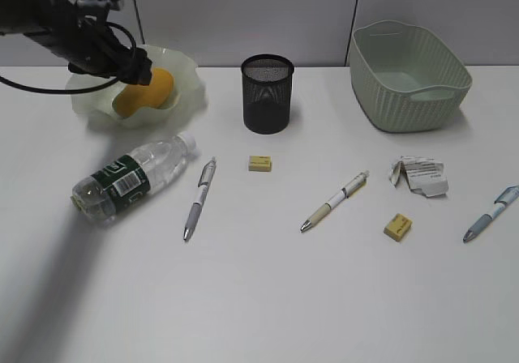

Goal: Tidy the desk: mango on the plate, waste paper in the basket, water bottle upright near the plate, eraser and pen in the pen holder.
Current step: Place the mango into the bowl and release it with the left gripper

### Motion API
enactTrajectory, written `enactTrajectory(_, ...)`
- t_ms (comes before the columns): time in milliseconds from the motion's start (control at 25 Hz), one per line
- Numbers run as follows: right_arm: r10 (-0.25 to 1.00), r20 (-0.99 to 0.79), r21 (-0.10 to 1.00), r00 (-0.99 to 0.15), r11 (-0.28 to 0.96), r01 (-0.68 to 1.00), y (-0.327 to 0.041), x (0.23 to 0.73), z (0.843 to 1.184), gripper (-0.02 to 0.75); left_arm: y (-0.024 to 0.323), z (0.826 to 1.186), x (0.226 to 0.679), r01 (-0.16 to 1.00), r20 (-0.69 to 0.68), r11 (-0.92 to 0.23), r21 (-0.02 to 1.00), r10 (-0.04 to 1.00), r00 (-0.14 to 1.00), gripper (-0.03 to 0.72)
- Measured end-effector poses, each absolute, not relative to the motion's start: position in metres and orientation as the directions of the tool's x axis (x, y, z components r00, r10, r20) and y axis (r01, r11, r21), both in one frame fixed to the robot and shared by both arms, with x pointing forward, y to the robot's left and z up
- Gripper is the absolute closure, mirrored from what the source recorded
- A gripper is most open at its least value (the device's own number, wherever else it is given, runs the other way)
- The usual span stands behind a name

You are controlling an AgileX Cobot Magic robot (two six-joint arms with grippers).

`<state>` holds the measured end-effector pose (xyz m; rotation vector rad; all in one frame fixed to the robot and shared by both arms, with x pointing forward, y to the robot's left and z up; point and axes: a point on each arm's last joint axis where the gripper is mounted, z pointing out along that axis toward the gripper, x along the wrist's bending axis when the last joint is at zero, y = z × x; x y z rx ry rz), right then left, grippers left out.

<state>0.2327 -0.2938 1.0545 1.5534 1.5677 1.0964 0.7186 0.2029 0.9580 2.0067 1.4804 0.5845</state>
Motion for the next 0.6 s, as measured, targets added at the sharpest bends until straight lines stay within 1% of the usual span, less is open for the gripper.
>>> enactTrajectory(160,0.992,0.1,0.899,-0.072,-0.059,0.435,-0.294,0.233,1.054,0.296,0.204,0.998,0.703,0.716,0.003,-0.233,0.659,0.952,0.307,0.108)
enactTrajectory(320,0.992,0.1,0.899,-0.072,-0.059,0.435,-0.294,0.233,1.054,0.296,0.207,1.028,0.68,0.763,-0.015,-0.258,0.593,0.944,0.331,0.112)
enactTrajectory(440,0.992,0.1,0.899,-0.072,-0.059,0.435,-0.294,0.233,1.054,0.296,0.209,1.042,0.664,0.805,-0.033,-0.28,0.524,0.937,0.347,0.116)
enactTrajectory(600,0.992,0.1,0.899,-0.072,-0.059,0.435,-0.294,0.233,1.054,0.295,0.21,1.052,0.642,0.867,-0.082,-0.304,0.394,0.928,0.363,0.116)
